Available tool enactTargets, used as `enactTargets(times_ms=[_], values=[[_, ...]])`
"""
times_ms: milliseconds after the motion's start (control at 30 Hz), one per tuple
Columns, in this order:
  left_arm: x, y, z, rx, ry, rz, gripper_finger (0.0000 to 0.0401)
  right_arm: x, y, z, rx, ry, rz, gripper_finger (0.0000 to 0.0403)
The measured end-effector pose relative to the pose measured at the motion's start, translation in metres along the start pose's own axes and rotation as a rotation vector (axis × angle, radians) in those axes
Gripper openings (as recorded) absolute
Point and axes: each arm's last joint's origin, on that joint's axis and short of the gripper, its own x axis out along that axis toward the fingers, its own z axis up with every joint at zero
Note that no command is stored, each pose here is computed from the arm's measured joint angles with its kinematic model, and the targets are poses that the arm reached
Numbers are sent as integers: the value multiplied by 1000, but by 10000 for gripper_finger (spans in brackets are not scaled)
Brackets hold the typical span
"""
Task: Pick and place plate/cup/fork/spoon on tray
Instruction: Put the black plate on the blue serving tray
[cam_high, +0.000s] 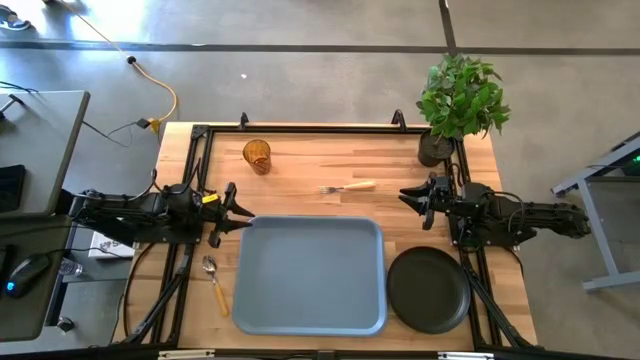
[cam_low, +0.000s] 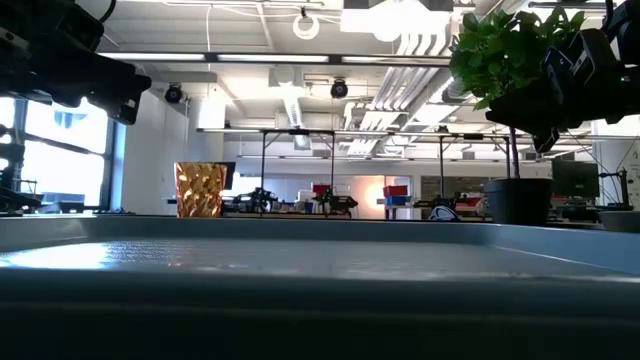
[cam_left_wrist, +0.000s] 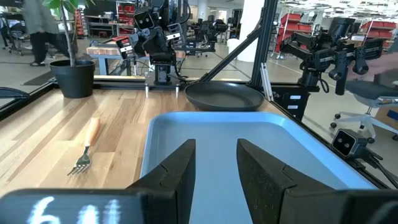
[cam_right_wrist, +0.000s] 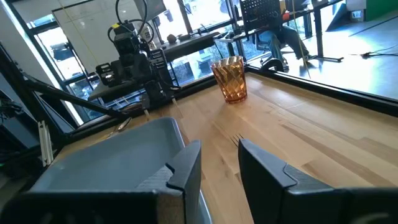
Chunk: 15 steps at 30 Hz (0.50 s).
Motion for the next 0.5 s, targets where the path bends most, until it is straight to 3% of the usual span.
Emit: enactTargets(times_ms=[167, 500], values=[[0, 2, -1, -3, 8, 55, 106, 0, 0, 0, 0, 0, 0, 99], [0, 2, 0, -2, -3, 58, 106, 0, 0, 0, 40, -2, 0, 99]])
